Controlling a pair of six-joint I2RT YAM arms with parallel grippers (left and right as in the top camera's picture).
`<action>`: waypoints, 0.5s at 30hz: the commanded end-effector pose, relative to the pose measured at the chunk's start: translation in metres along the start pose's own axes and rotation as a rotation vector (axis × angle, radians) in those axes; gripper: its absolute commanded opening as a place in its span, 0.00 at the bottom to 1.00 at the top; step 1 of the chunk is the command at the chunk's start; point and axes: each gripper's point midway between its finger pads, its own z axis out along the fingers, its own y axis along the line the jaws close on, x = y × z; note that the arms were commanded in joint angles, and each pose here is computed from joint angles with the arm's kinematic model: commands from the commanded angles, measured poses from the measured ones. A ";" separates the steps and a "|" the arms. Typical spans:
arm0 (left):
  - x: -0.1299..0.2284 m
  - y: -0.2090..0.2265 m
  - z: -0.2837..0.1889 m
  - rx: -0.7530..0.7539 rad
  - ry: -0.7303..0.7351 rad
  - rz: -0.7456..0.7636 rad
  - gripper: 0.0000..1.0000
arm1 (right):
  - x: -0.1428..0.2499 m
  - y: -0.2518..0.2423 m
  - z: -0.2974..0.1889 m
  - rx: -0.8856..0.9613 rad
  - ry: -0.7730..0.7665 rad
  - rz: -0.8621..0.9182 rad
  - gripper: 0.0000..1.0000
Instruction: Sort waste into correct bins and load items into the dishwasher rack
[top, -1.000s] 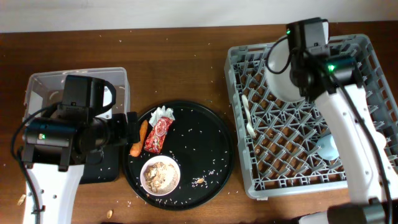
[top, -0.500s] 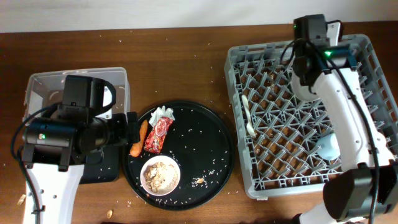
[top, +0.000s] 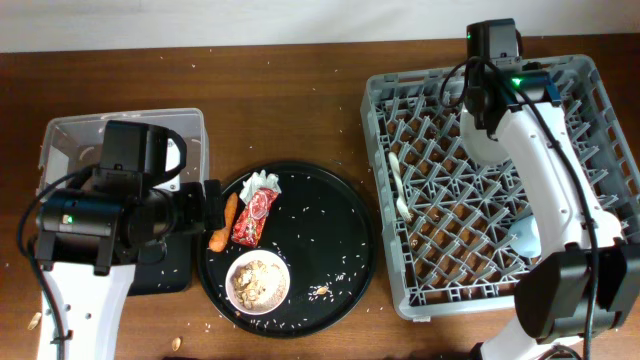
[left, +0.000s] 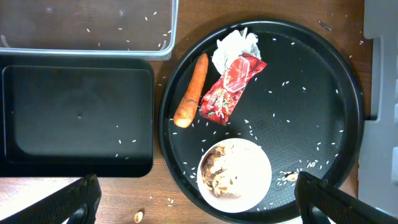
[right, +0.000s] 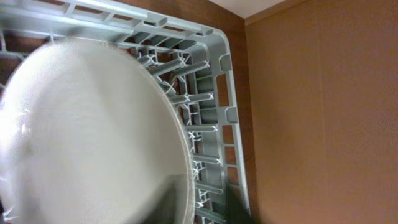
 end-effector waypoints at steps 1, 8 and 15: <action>0.000 0.001 -0.001 0.000 -0.003 -0.004 0.99 | -0.001 -0.011 -0.014 0.023 -0.023 0.094 0.62; 0.000 0.001 -0.001 0.000 -0.003 -0.004 0.99 | 0.026 0.124 -0.265 -1.193 -0.197 0.123 0.79; 0.000 0.001 -0.001 0.000 -0.003 -0.004 0.99 | 0.050 0.340 -0.248 -1.278 0.195 0.052 0.56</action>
